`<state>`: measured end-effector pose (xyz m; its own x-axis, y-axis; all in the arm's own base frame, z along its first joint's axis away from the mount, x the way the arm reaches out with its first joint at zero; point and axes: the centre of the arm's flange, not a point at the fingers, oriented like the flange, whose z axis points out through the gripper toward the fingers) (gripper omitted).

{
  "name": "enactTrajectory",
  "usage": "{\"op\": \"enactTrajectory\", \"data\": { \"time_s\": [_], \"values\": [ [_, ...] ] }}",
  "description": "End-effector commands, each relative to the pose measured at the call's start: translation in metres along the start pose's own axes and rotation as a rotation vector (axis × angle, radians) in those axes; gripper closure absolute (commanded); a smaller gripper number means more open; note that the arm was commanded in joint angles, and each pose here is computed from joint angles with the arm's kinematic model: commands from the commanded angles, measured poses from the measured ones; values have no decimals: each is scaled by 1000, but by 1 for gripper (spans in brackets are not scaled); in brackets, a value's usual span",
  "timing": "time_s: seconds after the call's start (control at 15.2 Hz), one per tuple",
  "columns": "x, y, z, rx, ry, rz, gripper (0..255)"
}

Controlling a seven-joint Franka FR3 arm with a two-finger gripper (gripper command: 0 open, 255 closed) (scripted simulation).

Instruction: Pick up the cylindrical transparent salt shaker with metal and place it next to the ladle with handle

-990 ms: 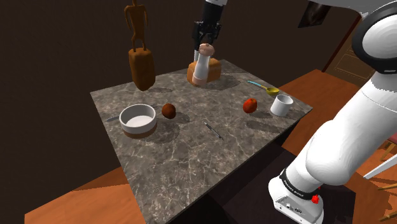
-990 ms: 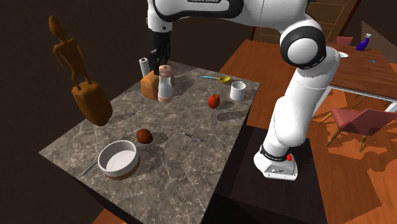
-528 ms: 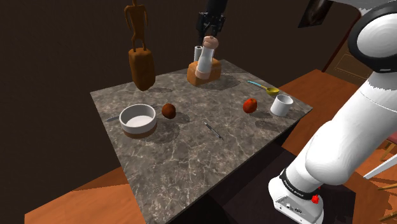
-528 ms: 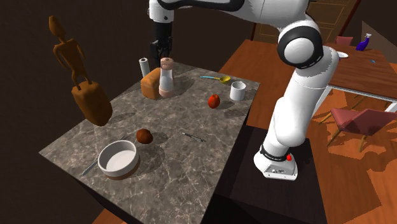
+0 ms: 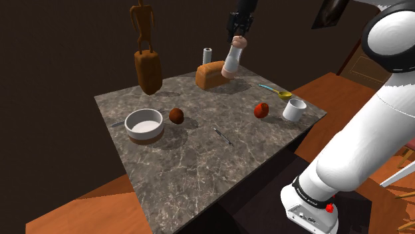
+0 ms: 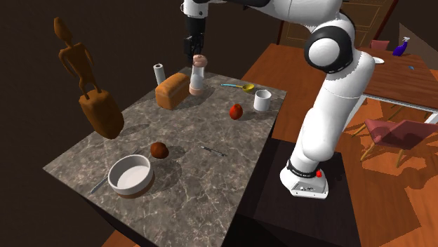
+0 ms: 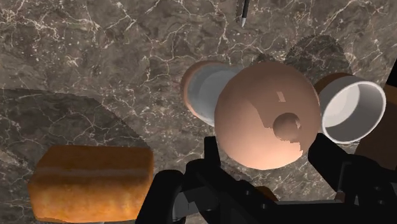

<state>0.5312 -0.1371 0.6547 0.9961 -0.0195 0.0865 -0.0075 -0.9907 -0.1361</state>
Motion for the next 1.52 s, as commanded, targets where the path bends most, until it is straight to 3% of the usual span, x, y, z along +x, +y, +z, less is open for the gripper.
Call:
{"op": "enactTrajectory", "data": {
  "time_s": [0.0,1.19,1.45],
  "values": [
    [-5,26,-6,0,0,-2,255],
    [-54,256,-44,0,0,-2,255],
    [-55,258,-23,0,0,-2,255]
  ]
}}
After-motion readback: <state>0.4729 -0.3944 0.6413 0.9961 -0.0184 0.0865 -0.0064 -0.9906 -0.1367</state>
